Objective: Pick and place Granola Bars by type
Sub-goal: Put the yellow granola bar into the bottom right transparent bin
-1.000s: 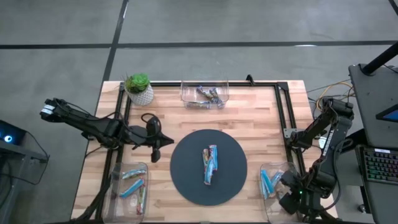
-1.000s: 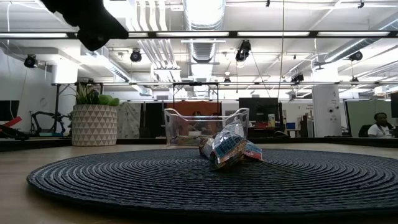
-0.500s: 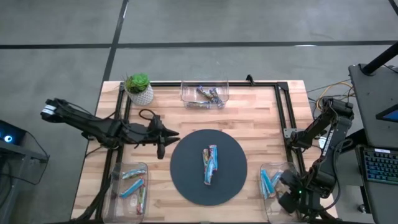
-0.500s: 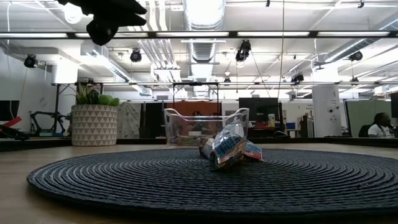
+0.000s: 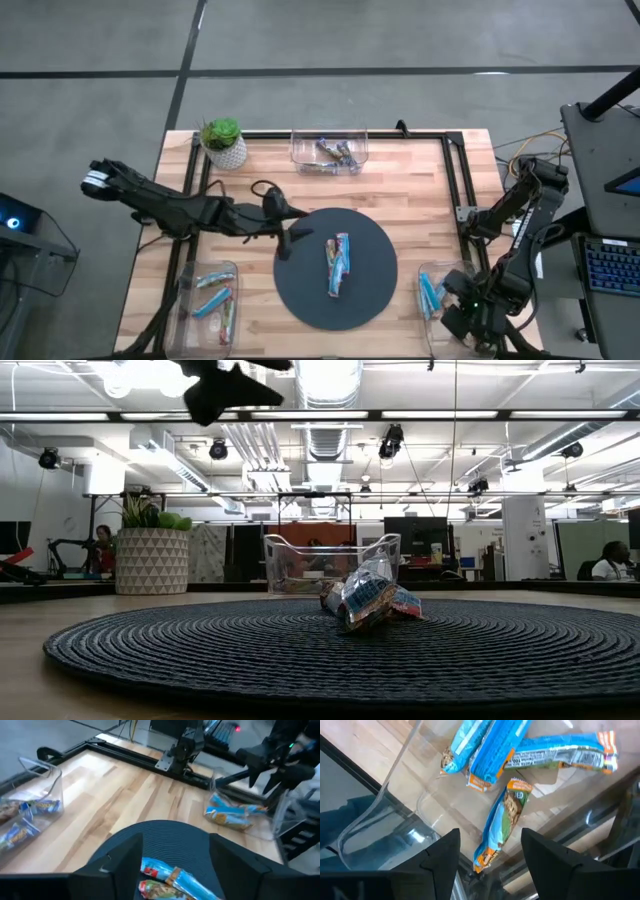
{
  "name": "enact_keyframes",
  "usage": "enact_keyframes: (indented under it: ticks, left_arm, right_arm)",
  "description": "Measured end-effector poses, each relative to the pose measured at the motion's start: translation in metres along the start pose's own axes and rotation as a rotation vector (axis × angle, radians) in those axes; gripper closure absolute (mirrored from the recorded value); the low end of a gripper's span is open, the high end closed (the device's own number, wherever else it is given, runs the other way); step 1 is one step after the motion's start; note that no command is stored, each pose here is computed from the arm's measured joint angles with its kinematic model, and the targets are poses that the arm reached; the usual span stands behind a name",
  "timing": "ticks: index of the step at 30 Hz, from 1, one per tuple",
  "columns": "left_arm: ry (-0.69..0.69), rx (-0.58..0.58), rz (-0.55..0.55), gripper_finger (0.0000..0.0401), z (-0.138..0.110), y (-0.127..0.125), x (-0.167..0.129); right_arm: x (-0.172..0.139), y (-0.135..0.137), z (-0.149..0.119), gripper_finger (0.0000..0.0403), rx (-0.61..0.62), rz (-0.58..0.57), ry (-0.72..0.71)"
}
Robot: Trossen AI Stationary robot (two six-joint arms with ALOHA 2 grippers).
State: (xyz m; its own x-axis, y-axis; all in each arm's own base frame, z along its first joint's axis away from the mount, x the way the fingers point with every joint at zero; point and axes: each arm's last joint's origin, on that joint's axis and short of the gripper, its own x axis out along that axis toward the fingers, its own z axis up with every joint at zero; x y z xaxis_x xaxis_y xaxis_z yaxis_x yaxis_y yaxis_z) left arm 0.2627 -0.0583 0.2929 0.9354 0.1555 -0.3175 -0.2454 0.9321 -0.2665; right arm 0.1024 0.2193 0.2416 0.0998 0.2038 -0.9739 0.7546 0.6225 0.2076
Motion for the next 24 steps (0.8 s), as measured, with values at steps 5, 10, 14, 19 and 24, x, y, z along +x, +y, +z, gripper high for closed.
enact_keyframes:
  ticks: [5, 10, 14, 19, 24]
  left_arm:
    - [0.068, 0.052, 0.041, 0.0182, 0.015, -0.011, 0.017]
    - [0.156, 0.158, 0.041, 0.0182, 0.031, -0.023, 0.027]
    - [0.197, 0.191, 0.047, 0.0182, 0.043, -0.031, 0.033]
    - [0.207, 0.197, 0.054, 0.0183, 0.054, -0.037, 0.037]
    - [0.214, 0.204, 0.056, 0.0183, 0.055, -0.038, 0.038]
  right_arm:
    - [-0.001, 0.003, 0.005, 0.0199, -0.042, 0.004, -0.004]
    - [-0.006, 0.005, 0.009, 0.0199, -0.064, 0.027, 0.000]
    - [-0.010, 0.005, 0.014, 0.0199, -0.086, 0.049, 0.002]
    - [-0.020, 0.005, 0.023, 0.0212, -0.139, 0.094, -0.017]
    - [-0.032, 0.004, 0.038, 0.0272, -0.206, 0.160, -0.107]
